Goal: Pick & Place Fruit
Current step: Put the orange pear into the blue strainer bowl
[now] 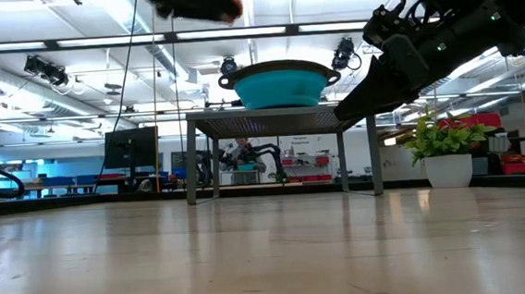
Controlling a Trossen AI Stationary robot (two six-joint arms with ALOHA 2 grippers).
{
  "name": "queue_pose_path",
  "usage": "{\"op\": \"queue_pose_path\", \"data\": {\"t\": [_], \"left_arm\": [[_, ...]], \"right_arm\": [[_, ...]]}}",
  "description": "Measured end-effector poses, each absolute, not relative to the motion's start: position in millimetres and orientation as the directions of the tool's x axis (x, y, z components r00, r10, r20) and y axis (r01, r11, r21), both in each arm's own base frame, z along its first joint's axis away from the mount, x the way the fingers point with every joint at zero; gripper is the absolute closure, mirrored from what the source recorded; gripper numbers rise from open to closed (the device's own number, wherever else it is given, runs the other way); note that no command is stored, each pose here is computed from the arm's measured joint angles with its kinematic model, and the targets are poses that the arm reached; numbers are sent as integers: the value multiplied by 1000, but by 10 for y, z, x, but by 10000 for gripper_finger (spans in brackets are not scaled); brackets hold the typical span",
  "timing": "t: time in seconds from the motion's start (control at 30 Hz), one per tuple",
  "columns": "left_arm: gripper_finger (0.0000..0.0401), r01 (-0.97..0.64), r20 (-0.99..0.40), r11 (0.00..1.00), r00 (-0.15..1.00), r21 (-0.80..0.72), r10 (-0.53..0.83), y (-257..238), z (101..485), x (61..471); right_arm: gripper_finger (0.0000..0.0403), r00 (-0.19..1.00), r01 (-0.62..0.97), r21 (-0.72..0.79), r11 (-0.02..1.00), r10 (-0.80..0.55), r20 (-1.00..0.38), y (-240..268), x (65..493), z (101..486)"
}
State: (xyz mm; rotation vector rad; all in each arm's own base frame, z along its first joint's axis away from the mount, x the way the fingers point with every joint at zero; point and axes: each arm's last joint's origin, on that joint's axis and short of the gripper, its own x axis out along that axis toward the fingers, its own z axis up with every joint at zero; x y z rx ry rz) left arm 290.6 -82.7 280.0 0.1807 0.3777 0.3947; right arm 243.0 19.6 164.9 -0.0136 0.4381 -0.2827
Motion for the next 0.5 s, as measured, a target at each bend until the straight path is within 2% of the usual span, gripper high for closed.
{"op": "queue_pose_path", "data": {"t": [0.27, 0.5], "left_arm": [[228, -494, -40, 818, 849, 295, 528, -352, 3140, 3089], [228, -585, 57, 780, 806, 224, 589, 280, 3253, 3119]], "right_arm": [[153, 867, 266, -77, 961, -273, -417, 196, 2429, 1649], [153, 867, 260, -91, 961, -274, -417, 196, 2429, 1649]]}}
